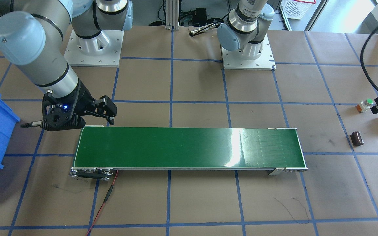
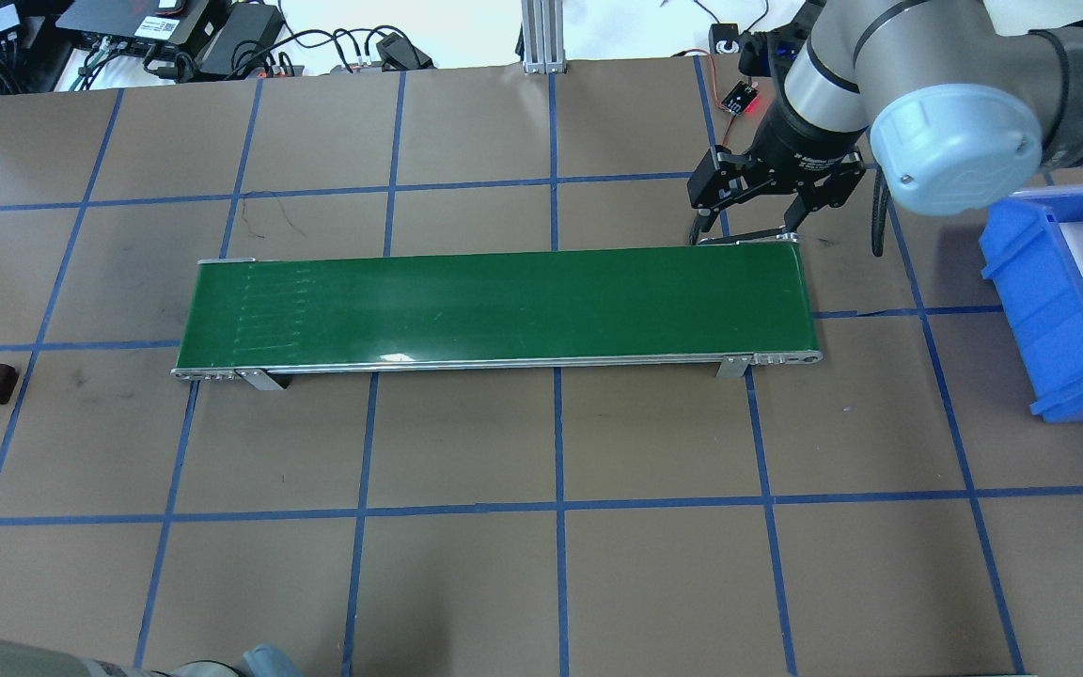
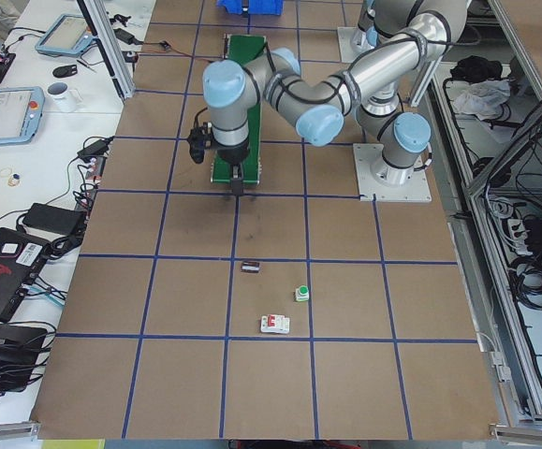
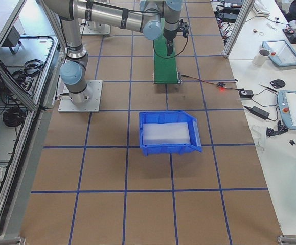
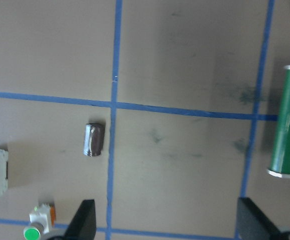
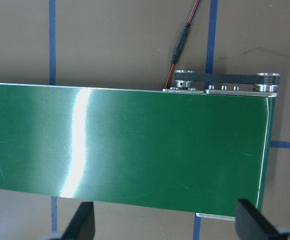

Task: Move capacitor from left to right
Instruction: 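Lower the right gripper over the belt's far end while the left gripper grasps the capacitor, then lift the brown capacitor with the left gripper and carry it toward the belt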

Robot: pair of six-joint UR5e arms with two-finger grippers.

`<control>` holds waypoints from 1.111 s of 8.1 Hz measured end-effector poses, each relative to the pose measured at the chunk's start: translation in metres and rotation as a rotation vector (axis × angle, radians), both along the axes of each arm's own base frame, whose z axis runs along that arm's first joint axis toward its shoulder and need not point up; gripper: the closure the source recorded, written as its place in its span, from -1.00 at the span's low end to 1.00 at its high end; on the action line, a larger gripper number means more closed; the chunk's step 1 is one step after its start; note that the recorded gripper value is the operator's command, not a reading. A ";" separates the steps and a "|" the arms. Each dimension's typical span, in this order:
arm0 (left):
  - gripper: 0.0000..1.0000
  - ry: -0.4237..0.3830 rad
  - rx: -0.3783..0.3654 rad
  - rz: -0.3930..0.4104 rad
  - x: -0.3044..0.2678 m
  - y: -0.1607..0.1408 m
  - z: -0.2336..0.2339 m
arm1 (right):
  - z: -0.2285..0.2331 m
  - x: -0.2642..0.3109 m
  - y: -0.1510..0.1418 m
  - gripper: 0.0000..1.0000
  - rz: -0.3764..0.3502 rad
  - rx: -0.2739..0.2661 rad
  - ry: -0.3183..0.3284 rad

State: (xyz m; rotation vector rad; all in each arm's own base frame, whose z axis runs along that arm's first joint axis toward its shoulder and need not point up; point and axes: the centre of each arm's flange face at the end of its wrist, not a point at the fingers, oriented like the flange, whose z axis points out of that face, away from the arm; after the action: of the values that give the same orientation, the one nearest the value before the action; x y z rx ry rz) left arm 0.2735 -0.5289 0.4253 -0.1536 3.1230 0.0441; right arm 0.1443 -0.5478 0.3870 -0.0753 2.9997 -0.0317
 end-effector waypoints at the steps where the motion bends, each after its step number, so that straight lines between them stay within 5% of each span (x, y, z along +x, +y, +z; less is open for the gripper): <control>1: -1.00 0.010 0.006 -0.030 0.038 -0.006 -0.038 | -0.014 0.001 -0.007 -1.00 0.000 0.012 -0.015; 5: -1.00 -0.004 -0.015 -0.091 0.088 -0.024 -0.176 | -0.058 0.009 -0.027 -1.00 -0.067 0.066 -0.090; 9: -1.00 -0.003 -0.002 -0.092 0.089 -0.012 -0.215 | -0.090 0.011 -0.037 -1.00 -0.094 0.110 -0.097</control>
State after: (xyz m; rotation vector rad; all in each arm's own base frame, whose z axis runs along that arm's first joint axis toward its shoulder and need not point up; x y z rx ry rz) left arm 0.3629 -0.5405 0.2099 -0.0106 3.1222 0.0390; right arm 0.1552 -0.5849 0.2968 0.0762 2.8994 0.1170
